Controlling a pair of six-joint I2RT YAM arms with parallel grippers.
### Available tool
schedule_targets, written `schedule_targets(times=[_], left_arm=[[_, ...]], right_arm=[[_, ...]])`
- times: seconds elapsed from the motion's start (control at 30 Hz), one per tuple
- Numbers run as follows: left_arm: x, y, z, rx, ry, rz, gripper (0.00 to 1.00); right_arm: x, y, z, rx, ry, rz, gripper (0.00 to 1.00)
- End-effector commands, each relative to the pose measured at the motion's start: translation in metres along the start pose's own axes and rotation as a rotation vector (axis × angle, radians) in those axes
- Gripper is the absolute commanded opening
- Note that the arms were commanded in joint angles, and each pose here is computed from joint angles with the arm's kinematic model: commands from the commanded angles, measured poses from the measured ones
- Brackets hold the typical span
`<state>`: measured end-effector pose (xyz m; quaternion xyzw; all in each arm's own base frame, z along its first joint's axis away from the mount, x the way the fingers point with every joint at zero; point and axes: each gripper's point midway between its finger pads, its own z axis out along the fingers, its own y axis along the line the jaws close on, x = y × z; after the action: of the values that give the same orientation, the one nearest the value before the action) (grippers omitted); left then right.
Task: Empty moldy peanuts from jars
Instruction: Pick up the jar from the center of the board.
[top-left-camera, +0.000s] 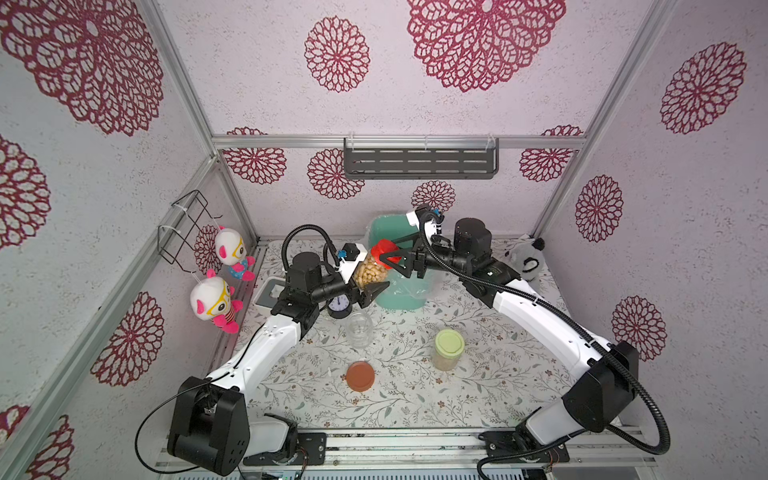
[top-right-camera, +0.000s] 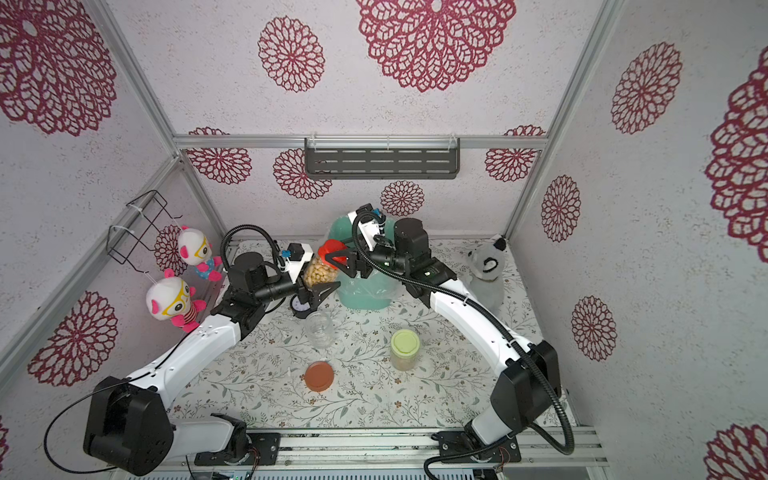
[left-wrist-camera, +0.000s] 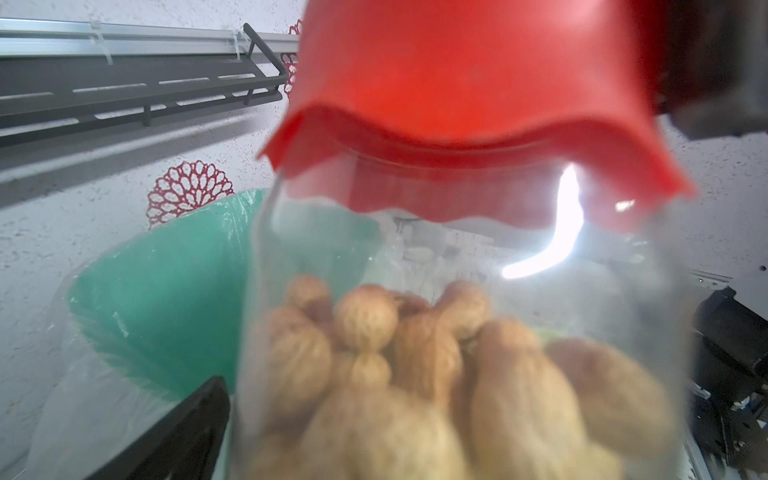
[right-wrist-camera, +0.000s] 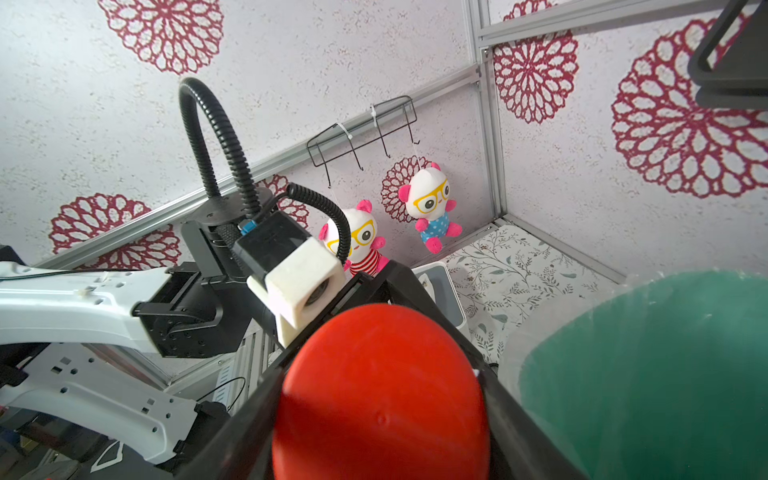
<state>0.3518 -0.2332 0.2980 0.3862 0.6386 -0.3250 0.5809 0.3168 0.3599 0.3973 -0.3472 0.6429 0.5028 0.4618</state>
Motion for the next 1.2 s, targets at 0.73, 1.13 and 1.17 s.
schedule_targets(times=[0.73, 1.13, 1.17], left_arm=[[-0.006, 0.000, 0.003, 0.013, -0.017, -0.011, 0.81], [-0.008, -0.006, -0.003, 0.045, 0.012, -0.018, 0.36], [-0.007, -0.006, -0.004, 0.050, 0.016, -0.016, 0.30]], right_arm=[[0.012, 0.019, 0.010, -0.071, 0.056, -0.035, 0.00], [0.026, 0.017, -0.009, -0.150, 0.137, -0.092, 0.00], [0.027, 0.018, -0.011, -0.164, 0.144, -0.107, 0.00]])
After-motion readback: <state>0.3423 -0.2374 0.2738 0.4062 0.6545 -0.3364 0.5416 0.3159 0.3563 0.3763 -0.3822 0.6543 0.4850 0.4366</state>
